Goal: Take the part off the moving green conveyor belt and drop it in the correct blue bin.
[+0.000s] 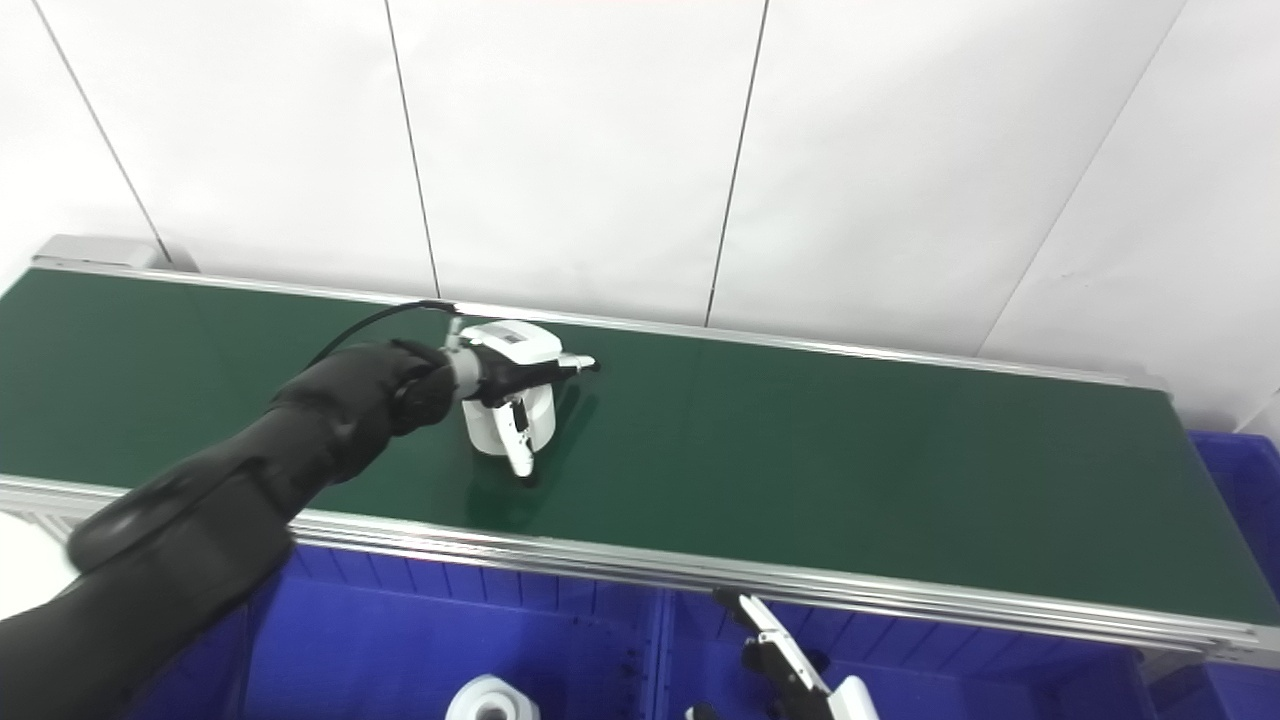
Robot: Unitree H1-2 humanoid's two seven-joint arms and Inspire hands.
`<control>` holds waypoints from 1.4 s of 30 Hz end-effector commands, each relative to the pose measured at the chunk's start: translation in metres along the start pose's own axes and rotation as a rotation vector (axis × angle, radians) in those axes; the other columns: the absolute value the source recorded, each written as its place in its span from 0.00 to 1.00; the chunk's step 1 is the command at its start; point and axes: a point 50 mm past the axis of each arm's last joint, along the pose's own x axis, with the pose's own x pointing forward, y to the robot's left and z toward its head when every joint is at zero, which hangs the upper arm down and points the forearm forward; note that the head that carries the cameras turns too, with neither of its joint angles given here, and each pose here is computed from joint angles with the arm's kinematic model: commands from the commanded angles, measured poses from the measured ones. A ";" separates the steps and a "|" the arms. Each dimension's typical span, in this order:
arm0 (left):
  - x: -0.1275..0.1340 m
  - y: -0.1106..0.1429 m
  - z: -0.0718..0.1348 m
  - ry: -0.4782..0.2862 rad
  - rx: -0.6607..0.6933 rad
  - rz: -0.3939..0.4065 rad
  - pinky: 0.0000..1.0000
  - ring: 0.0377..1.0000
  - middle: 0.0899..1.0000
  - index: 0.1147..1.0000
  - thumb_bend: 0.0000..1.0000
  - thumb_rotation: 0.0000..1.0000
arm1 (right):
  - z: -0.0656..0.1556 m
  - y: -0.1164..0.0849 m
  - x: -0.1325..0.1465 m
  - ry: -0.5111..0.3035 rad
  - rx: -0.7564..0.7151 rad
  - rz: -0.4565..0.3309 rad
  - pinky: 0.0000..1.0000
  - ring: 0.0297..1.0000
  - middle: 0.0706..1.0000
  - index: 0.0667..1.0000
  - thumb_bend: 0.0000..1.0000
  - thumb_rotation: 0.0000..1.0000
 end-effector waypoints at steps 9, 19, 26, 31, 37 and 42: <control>0.004 -0.022 0.008 0.052 -0.027 -0.180 0.36 0.45 0.54 0.61 0.89 0.07 | 0.010 -0.007 0.000 -0.058 0.005 -0.042 0.83 0.89 0.92 0.89 0.25 0.66; -0.001 0.017 0.003 -0.060 -0.144 -0.222 0.45 0.52 0.46 0.43 0.53 0.00 | 0.010 -0.006 0.007 -0.069 -0.002 -0.044 0.82 0.88 0.91 0.89 0.26 0.72; -0.004 0.027 0.006 -0.163 -0.180 -0.185 0.45 0.56 0.45 0.41 0.51 0.00 | 0.009 -0.006 0.008 -0.069 -0.003 -0.041 0.82 0.88 0.91 0.89 0.27 0.74; -0.007 0.037 0.007 -0.213 -0.240 -0.141 0.33 0.44 0.47 0.39 0.50 0.00 | 0.008 -0.006 0.009 -0.071 -0.006 -0.042 0.81 0.88 0.91 0.88 0.27 0.71; -0.013 0.054 0.005 -0.285 -0.268 -0.086 0.36 0.48 0.47 0.38 0.50 0.00 | 0.009 -0.006 0.011 -0.079 -0.004 -0.037 0.81 0.88 0.91 0.88 0.27 0.72; -0.024 0.072 0.001 -0.338 -0.307 -0.041 0.29 0.43 0.46 0.39 0.50 0.00 | 0.009 -0.004 0.012 -0.081 -0.004 -0.037 0.82 0.88 0.91 0.89 0.27 0.73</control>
